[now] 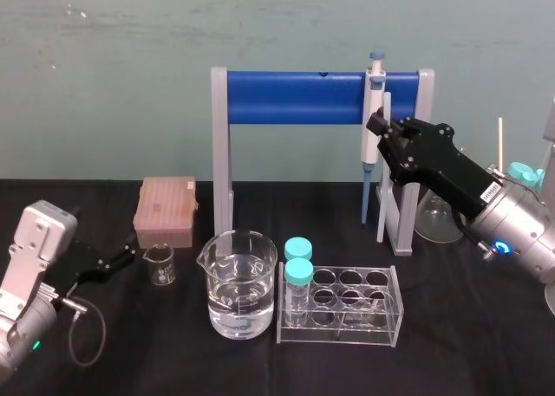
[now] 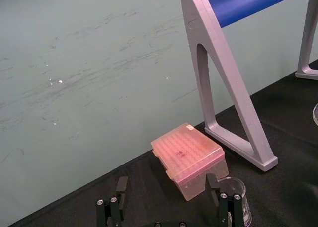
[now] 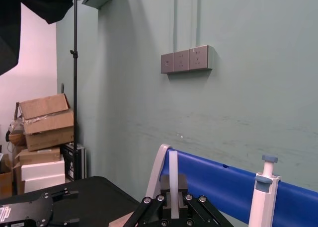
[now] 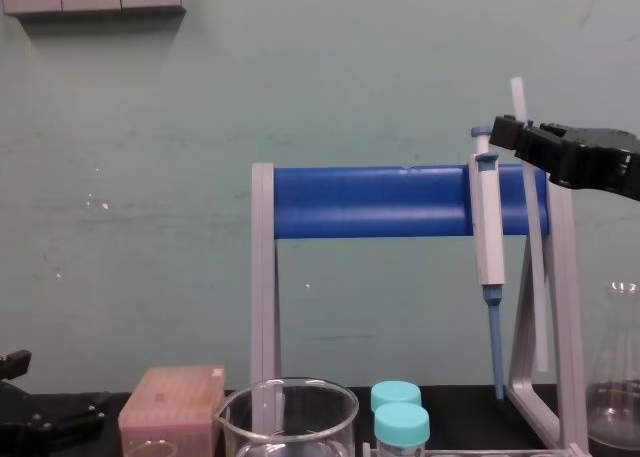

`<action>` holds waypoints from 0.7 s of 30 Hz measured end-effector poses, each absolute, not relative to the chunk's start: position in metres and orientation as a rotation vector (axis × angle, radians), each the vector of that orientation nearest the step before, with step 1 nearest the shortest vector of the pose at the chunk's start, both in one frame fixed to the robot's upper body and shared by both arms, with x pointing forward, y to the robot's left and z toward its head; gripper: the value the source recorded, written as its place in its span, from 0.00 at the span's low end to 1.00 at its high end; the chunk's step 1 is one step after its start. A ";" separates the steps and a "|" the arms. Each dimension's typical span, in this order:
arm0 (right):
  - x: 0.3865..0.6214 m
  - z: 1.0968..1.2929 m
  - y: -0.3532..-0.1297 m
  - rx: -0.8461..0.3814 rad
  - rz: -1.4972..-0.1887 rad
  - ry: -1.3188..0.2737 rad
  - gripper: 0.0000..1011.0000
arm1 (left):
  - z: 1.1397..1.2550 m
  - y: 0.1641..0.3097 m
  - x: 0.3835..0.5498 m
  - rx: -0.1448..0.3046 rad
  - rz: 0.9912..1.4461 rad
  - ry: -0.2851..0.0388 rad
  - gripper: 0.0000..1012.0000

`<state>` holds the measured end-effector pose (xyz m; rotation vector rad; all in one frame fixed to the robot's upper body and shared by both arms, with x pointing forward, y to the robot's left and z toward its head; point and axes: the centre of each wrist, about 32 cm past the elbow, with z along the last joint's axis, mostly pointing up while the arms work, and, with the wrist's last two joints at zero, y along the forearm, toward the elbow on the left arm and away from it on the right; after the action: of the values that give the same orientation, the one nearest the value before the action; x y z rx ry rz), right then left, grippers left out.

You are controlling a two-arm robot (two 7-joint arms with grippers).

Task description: Pick up the stirring rod with one hand, then place it down.

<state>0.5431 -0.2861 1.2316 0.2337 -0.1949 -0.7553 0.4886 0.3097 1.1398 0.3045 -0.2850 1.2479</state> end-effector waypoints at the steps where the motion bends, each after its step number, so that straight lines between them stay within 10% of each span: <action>1: 0.543 1.232 -0.286 0.234 -0.755 -0.195 0.07 | 1.140 0.310 0.489 0.304 1.248 -0.285 0.99; 21: 0.544 1.230 -0.285 0.226 -0.754 -0.192 0.07 | 1.140 0.310 0.489 0.304 1.248 -0.285 0.99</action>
<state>0.5438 -0.2851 1.2304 0.2260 -0.1917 -0.7535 0.4886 0.3097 1.1398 0.3044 -0.2850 1.2479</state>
